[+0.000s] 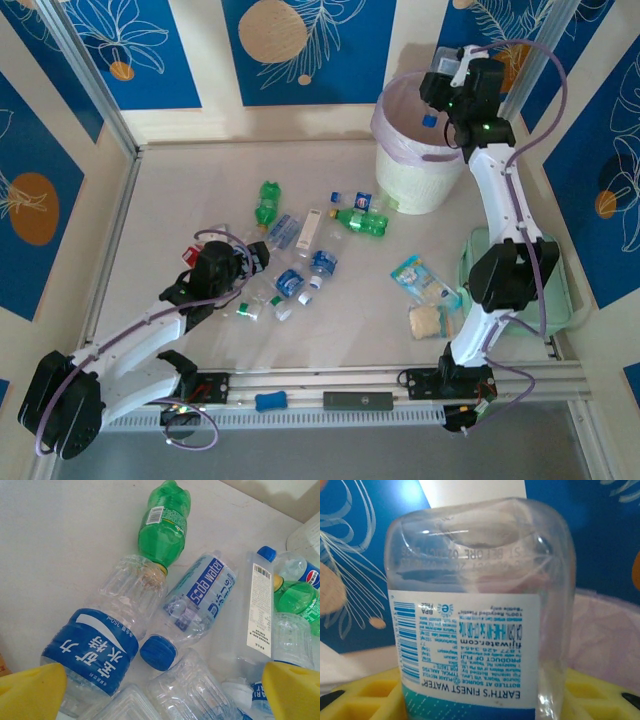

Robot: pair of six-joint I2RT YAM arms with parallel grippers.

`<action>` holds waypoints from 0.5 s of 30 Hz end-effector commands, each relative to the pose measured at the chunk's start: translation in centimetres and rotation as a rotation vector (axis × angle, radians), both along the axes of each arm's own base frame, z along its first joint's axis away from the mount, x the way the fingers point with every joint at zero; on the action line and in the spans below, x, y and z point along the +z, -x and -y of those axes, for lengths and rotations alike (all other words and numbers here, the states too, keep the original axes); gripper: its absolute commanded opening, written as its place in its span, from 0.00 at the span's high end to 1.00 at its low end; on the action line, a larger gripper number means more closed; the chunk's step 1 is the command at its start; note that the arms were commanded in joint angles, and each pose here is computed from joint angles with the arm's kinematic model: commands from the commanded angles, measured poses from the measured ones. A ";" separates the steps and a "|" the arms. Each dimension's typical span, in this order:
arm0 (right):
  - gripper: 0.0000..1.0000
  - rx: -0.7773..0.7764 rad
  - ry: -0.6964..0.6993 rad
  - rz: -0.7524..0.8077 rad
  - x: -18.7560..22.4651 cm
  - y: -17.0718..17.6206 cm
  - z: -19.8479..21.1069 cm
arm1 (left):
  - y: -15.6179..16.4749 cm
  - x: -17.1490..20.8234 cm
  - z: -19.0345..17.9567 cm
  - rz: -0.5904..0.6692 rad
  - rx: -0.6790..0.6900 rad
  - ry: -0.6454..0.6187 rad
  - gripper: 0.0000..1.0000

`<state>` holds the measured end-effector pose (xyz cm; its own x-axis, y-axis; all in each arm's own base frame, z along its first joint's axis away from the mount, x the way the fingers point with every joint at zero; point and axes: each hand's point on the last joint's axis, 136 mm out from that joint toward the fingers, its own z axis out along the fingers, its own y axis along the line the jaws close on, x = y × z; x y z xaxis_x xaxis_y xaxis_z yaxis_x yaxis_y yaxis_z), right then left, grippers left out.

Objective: Put the plastic bottles in the bin

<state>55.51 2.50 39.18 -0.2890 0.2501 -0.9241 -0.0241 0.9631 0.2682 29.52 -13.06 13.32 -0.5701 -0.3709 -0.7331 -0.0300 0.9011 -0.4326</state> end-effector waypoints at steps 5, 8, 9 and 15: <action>0.47 0.092 0.047 -0.278 -7.5 -0.8 -1.4 | 0.0 0.1 -0.4 0.002 0.012 0.008 0.00; 0.47 0.115 0.049 -0.368 -9.9 -1.2 -1.7 | 0.0 0.2 -0.5 0.003 0.015 0.008 0.00; 0.47 0.121 0.050 -0.392 -10.6 -1.3 -1.8 | 0.1 0.1 -0.5 0.001 0.016 0.008 0.00; 0.47 0.127 0.052 -0.526 -13.9 -1.9 -1.8 | 0.2 0.5 -0.8 0.009 0.023 0.006 0.00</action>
